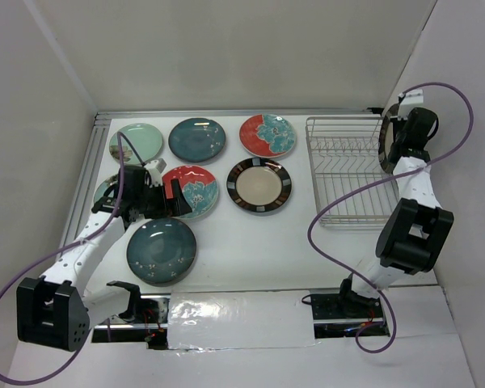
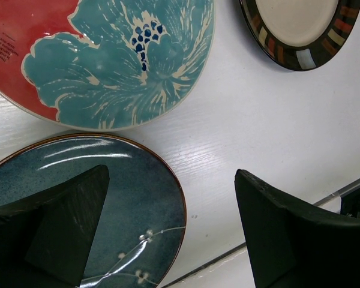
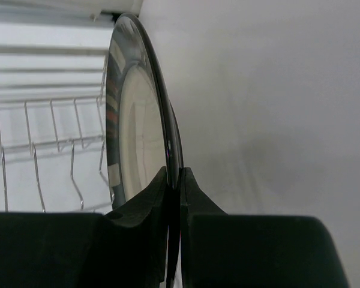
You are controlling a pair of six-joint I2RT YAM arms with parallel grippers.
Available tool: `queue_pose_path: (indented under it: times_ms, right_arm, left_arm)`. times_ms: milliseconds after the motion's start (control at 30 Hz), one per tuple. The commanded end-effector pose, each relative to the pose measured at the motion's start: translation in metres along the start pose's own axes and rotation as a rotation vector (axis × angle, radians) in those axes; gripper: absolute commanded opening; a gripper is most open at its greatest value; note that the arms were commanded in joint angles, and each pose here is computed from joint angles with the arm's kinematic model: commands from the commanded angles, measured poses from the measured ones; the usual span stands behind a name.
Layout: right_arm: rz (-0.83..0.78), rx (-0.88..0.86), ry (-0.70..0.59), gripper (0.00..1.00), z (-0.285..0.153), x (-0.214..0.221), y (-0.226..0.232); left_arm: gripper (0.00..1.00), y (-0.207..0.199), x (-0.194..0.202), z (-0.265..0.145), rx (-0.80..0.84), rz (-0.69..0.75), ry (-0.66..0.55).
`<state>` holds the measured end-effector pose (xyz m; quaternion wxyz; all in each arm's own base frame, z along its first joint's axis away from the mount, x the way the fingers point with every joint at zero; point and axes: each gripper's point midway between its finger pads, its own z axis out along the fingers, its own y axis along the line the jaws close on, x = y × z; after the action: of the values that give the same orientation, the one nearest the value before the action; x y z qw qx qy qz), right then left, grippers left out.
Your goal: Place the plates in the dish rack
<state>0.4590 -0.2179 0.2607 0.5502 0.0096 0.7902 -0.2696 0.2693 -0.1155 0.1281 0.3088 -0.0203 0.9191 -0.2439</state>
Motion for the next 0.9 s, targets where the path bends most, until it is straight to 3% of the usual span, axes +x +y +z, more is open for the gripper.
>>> queue_pose_path:
  times_ms: [0, 67, 267, 367, 433, 467, 567, 667, 800, 833, 867]
  right_arm:
    - [0.045, 0.067, -0.180, 0.00, 0.000, -0.041, -0.018]
    - [0.067, 0.025, -0.140, 0.00, 0.007, -0.020, -0.002]
    - [0.127, -0.027, -0.116, 0.05, 0.015, -0.008, 0.013]
    - [0.155, -0.031, -0.110, 0.17, 0.018, -0.013, 0.013]
    - [0.187, -0.033, -0.107, 0.31, 0.017, -0.019, 0.011]
    - [0.201, -0.034, -0.107, 0.47, 0.017, -0.019, 0.012]
    - [0.222, -0.035, -0.106, 0.57, 0.015, -0.029, 0.008]
    - [0.245, -0.022, -0.122, 0.61, 0.002, -0.051, 0.004]
    - [0.340, -0.035, -0.182, 0.71, -0.032, -0.088, 0.000]
    - [0.355, -0.088, -0.192, 0.91, -0.041, -0.096, 0.010]
    - [0.411, -0.118, -0.215, 0.93, -0.050, -0.108, 0.019]
  left_arm:
    - [0.98, -0.001, -0.006, 0.001, 0.019, 0.039, -0.024]
    - [0.98, -0.001, -0.006, 0.001, 0.019, 0.039, -0.024]
    - [0.98, -0.002, -0.004, 0.002, 0.027, 0.039, -0.021]
    - [0.98, -0.006, -0.005, 0.002, 0.050, 0.042, -0.022]
    - [0.98, -0.012, -0.005, 0.001, 0.082, 0.036, -0.020]
    - [0.98, -0.011, -0.004, 0.003, 0.083, 0.036, -0.021]
    - [0.97, -0.020, -0.004, 0.002, 0.124, 0.017, -0.014]
    - [0.97, -0.027, -0.002, 0.003, 0.140, 0.001, -0.009]
    - [0.97, -0.040, -0.006, 0.009, 0.169, -0.029, -0.010]
    - [0.97, -0.047, -0.011, 0.012, 0.182, -0.023, -0.024]
    - [0.97, -0.050, -0.010, 0.016, 0.189, -0.036, -0.018]
